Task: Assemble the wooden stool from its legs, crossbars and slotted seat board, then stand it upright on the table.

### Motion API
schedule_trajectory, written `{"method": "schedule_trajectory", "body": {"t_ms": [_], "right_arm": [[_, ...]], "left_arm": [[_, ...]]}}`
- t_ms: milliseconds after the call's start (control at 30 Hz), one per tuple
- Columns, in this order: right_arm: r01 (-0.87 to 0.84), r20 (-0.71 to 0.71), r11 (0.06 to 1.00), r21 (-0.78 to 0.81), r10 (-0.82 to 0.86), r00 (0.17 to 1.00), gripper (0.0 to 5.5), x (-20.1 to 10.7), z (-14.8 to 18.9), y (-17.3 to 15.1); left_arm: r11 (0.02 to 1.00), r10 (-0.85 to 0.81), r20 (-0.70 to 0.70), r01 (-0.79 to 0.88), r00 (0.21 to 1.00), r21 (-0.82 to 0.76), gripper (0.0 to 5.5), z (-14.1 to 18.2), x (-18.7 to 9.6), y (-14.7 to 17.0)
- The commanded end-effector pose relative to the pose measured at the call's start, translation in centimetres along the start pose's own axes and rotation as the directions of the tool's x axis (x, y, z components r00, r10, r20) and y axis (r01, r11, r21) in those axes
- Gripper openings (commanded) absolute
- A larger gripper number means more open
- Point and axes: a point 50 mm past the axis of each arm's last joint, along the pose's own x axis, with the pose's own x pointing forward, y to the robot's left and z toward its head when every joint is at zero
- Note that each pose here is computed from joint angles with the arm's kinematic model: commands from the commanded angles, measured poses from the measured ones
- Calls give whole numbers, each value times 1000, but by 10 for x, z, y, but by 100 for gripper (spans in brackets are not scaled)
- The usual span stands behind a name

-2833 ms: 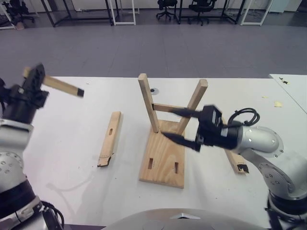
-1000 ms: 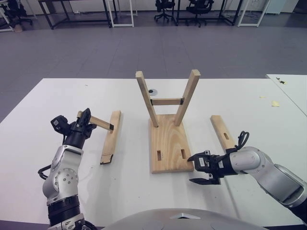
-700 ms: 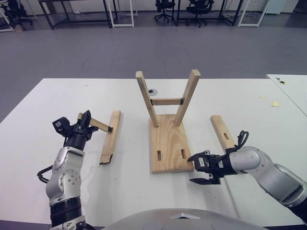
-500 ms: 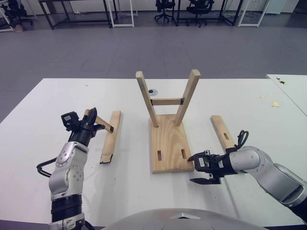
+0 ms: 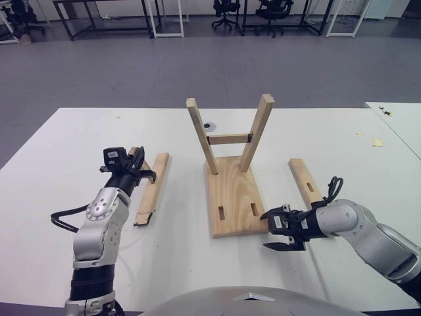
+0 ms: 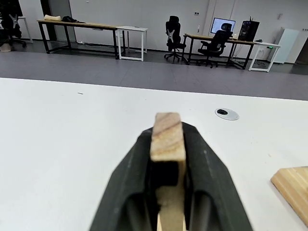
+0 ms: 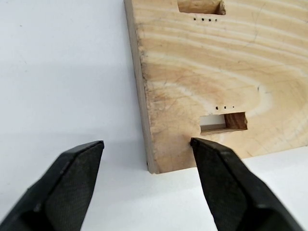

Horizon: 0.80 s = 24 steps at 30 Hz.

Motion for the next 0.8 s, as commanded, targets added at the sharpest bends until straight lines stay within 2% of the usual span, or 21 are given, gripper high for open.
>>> {"method": "schedule_trajectory", "body": {"t_ms": [33, 200, 333, 467, 567, 600, 700, 800], "right_arm": [[-16, -133, 999, 45, 22, 991, 338, -5, -20, 0], [-22, -136, 999, 49, 28, 990, 338, -6, -20, 2], [-21, -140, 998, 54, 28, 990, 338, -6, -21, 3], [6, -124, 999, 54, 1, 992, 338, -5, -20, -1], [14, -113, 999, 51, -9, 994, 338, -3, -18, -2], [18, -109, 999, 49, -12, 994, 338, -3, -18, -3], [33, -95, 998, 52, -28, 995, 338, -3, -16, -6], [27, -89, 998, 52, -22, 996, 338, -2, -15, -5]], "left_arm": [[1000, 18, -430, -8, 903, 25, 40, -90, -32, -4], [1000, -18, -472, 24, 881, 8, 40, -107, -42, -16], [999, -23, -448, 31, 894, 12, 40, -106, -40, -22], [983, 113, -269, -68, 956, 171, 40, -57, -24, -1], [972, 155, -184, -116, 971, 203, 40, -35, -18, 6], [970, 163, -163, -127, 973, 209, 77, -31, -18, 6], [966, 170, -103, -144, 980, 216, 117, -19, -15, 7], [969, 155, -101, -131, 983, 209, 173, -18, -16, 7]]}}
